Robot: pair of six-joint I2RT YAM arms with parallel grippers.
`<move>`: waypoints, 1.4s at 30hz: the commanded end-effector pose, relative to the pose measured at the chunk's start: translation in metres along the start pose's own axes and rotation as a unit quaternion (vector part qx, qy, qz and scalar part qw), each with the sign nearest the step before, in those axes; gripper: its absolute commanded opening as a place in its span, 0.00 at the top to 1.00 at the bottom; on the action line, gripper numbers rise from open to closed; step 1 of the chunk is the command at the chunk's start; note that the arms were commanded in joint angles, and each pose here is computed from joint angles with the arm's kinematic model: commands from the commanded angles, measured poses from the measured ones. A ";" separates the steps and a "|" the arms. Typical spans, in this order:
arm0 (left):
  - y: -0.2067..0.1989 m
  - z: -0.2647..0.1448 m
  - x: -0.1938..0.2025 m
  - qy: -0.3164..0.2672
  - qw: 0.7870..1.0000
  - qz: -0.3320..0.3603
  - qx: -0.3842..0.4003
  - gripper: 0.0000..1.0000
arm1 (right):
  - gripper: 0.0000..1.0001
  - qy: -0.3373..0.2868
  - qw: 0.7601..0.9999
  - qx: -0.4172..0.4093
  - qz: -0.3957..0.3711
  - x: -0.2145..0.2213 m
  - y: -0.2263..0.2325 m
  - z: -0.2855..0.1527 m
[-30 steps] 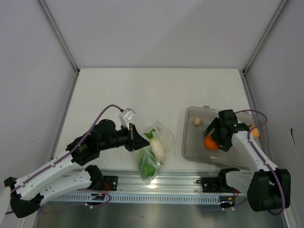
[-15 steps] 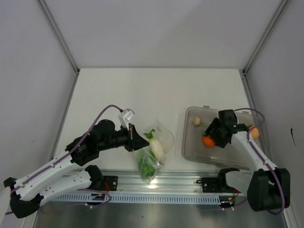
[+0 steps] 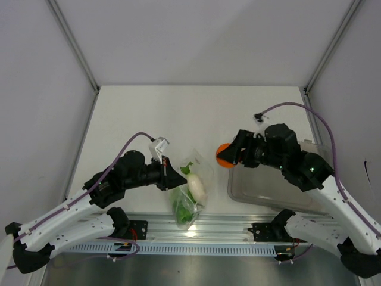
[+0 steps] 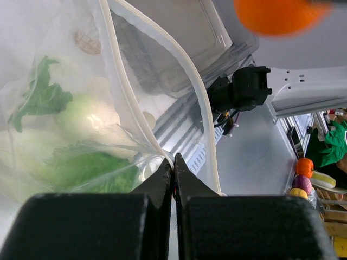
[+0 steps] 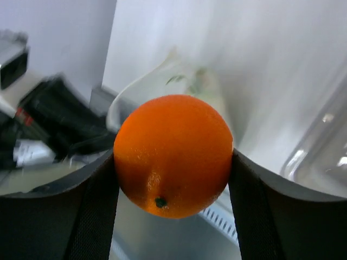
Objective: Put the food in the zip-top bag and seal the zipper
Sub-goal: Place the fake fruit in the zipper food storage bag.
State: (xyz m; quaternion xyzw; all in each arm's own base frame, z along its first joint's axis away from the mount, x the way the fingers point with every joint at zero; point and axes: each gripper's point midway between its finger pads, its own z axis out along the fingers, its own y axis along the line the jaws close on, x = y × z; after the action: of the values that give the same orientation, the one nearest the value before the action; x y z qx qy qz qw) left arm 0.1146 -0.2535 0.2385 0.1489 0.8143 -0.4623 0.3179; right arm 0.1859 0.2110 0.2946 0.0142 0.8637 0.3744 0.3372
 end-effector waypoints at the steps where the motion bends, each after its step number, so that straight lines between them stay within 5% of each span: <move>1: -0.001 -0.003 -0.003 -0.012 1.000 0.004 0.004 0.99 | 0.69 0.010 0.999 -0.035 -0.026 0.010 0.053 0.002; 8: 0.002 -0.011 -0.003 -0.019 1.000 0.005 -0.006 0.99 | 0.66 0.071 0.993 -0.018 -0.093 0.059 0.102 0.043; 34: 0.015 -0.032 0.007 -0.027 0.999 0.005 -0.029 0.99 | 0.54 0.131 0.984 0.053 -0.106 0.117 0.081 0.119; 37: 0.016 -0.033 0.008 -0.028 0.999 0.004 -0.030 0.99 | 0.41 0.142 0.982 0.053 -0.108 0.124 0.080 0.125; 40: 0.018 -0.033 0.009 -0.027 0.999 0.003 -0.034 0.99 | 0.01 0.145 0.982 0.058 -0.109 0.127 0.078 0.126; 42: 0.019 -0.032 0.010 -0.027 0.999 0.003 -0.035 0.99 | 0.01 0.143 0.982 0.057 -0.110 0.126 0.078 0.124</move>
State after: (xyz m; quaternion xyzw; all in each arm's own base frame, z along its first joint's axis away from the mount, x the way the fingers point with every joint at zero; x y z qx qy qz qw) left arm 0.1006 -0.2169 0.2306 0.1307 0.8236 -0.4393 0.3341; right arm 0.1474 0.3732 0.2026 -0.1113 0.9273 0.2647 0.2401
